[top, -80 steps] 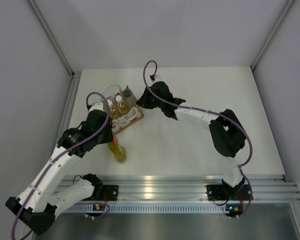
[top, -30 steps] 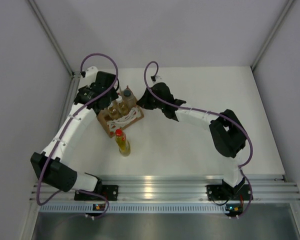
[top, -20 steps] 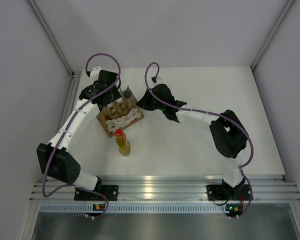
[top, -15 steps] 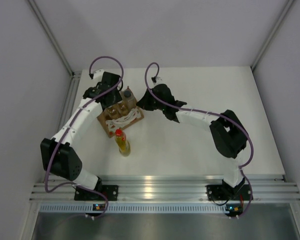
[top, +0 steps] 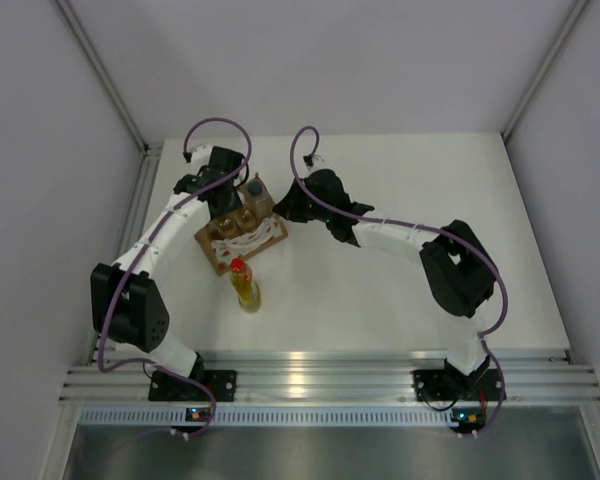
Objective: Take the personal care products out of the canvas bag
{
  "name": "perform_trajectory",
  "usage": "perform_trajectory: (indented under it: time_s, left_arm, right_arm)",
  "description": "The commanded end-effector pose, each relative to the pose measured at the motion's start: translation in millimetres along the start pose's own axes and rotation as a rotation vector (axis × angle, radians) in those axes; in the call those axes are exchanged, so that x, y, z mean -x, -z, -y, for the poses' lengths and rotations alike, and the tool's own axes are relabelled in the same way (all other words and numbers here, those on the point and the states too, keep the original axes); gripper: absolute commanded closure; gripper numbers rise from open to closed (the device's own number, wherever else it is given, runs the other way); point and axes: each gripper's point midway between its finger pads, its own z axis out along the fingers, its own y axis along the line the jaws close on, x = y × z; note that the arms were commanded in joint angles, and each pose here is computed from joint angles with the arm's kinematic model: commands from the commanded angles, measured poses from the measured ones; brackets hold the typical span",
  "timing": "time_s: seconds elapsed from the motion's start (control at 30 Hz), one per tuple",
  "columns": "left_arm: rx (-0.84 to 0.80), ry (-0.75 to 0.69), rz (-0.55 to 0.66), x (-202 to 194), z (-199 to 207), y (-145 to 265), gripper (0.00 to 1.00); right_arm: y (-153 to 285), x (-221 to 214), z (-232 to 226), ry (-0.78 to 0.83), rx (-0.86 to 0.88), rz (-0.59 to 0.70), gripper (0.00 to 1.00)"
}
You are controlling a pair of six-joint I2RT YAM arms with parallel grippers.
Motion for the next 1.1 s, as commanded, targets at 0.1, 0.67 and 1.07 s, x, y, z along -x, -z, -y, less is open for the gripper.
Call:
perform_trajectory:
  time_s: [0.1, 0.67, 1.07]
  left_arm:
    - [-0.015, 0.027, 0.021, 8.1, 3.7, -5.8, 0.55]
    - [-0.135, 0.030, 0.069, 35.9, 13.6, 29.1, 1.00]
    - [-0.251, -0.009, 0.129, 66.7, 15.5, 76.8, 1.00]
  right_arm:
    - [14.2, 1.0, -31.1, 0.034, 0.080, 0.004, 1.00]
    - [11.5, -0.2, -29.6, 0.041, 0.069, -0.003, 1.00]
    - [10.9, 1.4, -30.3, 0.038, 0.069, -0.003, 1.00]
